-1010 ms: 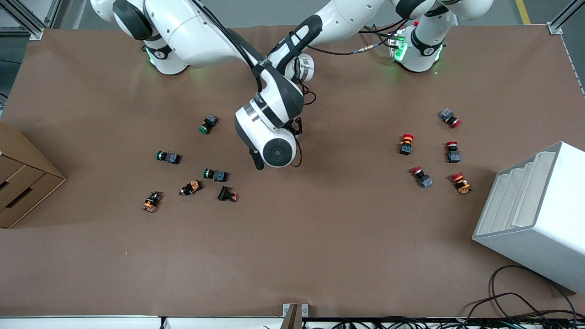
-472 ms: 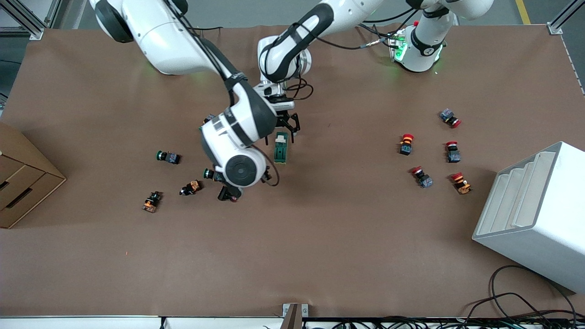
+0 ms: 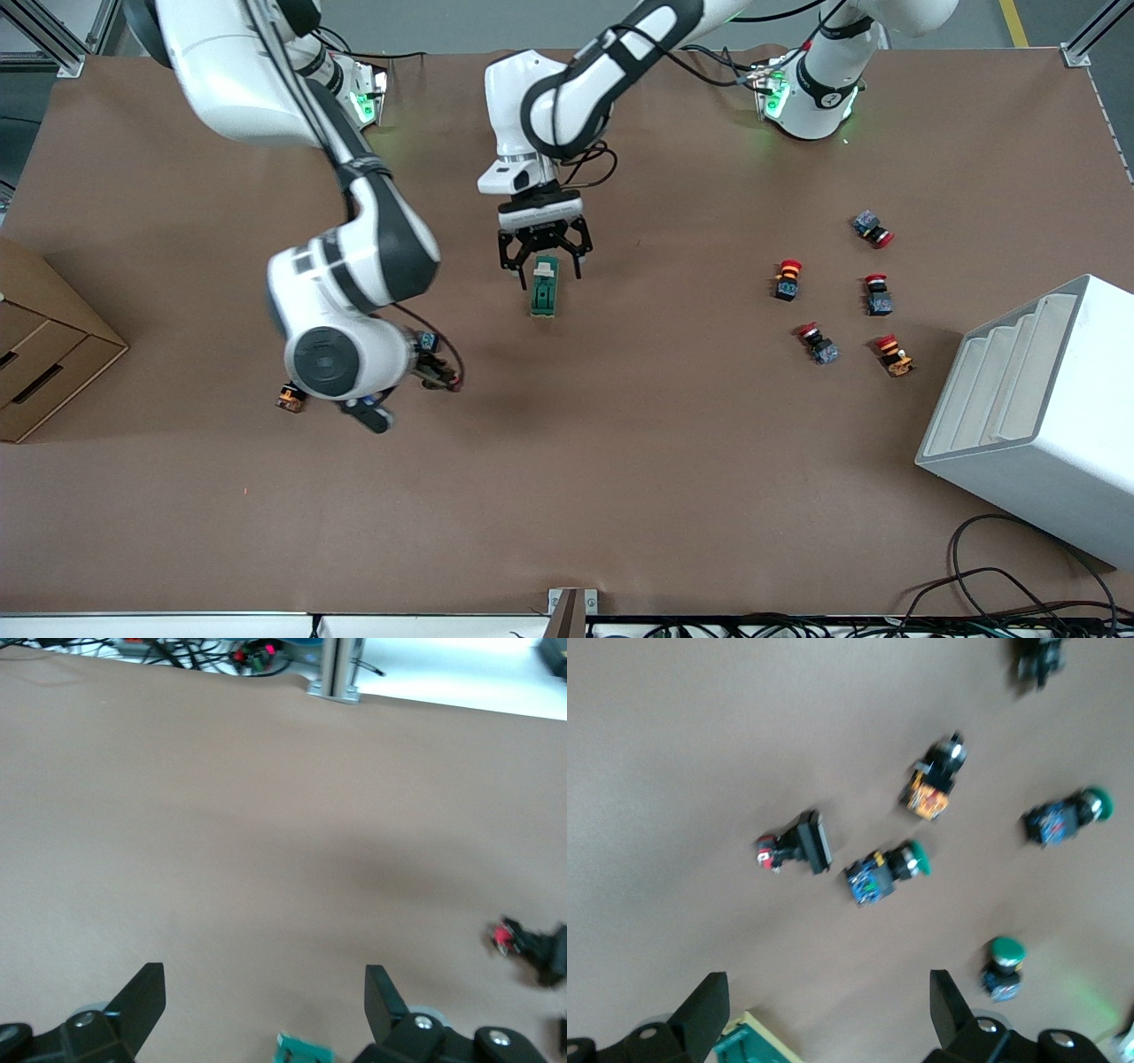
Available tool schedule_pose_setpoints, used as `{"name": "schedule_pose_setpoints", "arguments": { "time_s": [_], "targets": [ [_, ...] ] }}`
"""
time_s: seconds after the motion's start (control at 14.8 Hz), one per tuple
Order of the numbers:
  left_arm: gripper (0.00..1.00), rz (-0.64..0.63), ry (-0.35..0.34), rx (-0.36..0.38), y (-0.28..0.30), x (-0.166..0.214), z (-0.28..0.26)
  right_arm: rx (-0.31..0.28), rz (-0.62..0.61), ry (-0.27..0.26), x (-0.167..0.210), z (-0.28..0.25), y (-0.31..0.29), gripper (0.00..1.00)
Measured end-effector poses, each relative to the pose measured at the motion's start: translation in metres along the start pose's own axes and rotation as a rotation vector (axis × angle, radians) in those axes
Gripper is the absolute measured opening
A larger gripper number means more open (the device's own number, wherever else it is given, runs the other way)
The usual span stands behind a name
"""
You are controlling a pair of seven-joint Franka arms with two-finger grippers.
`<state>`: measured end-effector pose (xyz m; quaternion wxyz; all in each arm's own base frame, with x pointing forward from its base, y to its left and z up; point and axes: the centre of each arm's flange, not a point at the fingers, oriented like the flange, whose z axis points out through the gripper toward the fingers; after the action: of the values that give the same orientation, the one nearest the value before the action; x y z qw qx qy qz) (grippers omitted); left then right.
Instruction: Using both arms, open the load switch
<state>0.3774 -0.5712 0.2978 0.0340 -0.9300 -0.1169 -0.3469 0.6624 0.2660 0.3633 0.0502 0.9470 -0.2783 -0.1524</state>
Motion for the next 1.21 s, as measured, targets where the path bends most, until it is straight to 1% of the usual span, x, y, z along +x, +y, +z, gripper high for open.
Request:
{"name": "schedule_pose_setpoints", "arguments": {
  "time_s": [0.07, 0.2, 0.4, 0.47, 0.67, 0.81, 0.88, 0.94, 1.01, 1.08, 1.21],
  "targets": [
    [1.00, -0.009, -0.028, 0.018, -0.006, 0.026, 0.002, 0.005, -0.056, 0.008, 0.013, -0.013, 0.017, 1.00],
    [1.00, -0.036, -0.084, 0.044, -0.026, 0.089, 0.004, -0.001, -0.170, 0.041, 0.036, -0.038, 0.057, 1.00],
    [1.00, -0.082, -0.174, 0.066, -0.077, 0.194, 0.006, -0.022, -0.304, 0.094, 0.063, -0.072, 0.119, 1.00],
    [1.00, -0.087, -0.197, 0.086, -0.098, 0.225, 0.009, -0.024, -0.346, 0.105, 0.071, -0.081, 0.140, 1.00],
    [1.00, -0.081, -0.302, 0.145, -0.153, 0.306, 0.009, -0.005, -0.446, 0.124, 0.102, -0.107, 0.212, 1.00],
    [1.00, -0.065, -0.360, 0.169, -0.186, 0.349, 0.006, 0.011, -0.475, 0.127, 0.118, -0.122, 0.260, 1.00],
    [1.00, -0.054, -0.397, 0.167, -0.204, 0.367, 0.006, 0.016, -0.475, 0.126, 0.121, -0.128, 0.278, 1.00],
    [1.00, -0.027, -0.438, 0.143, -0.223, 0.384, 0.008, 0.019, -0.473, 0.123, 0.120, -0.135, 0.290, 1.00],
    [1.00, 0.009, -0.472, 0.111, -0.243, 0.400, 0.009, 0.017, -0.475, 0.115, 0.116, -0.139, 0.295, 1.00],
    [1.00, 0.038, -0.504, 0.094, -0.266, 0.413, 0.008, 0.009, -0.483, 0.103, 0.108, -0.143, 0.294, 1.00],
    [1.00, 0.058, -0.594, 0.060, -0.318, 0.435, 0.003, -0.039, -0.510, 0.089, 0.089, -0.152, 0.284, 1.00]
  ]
}}
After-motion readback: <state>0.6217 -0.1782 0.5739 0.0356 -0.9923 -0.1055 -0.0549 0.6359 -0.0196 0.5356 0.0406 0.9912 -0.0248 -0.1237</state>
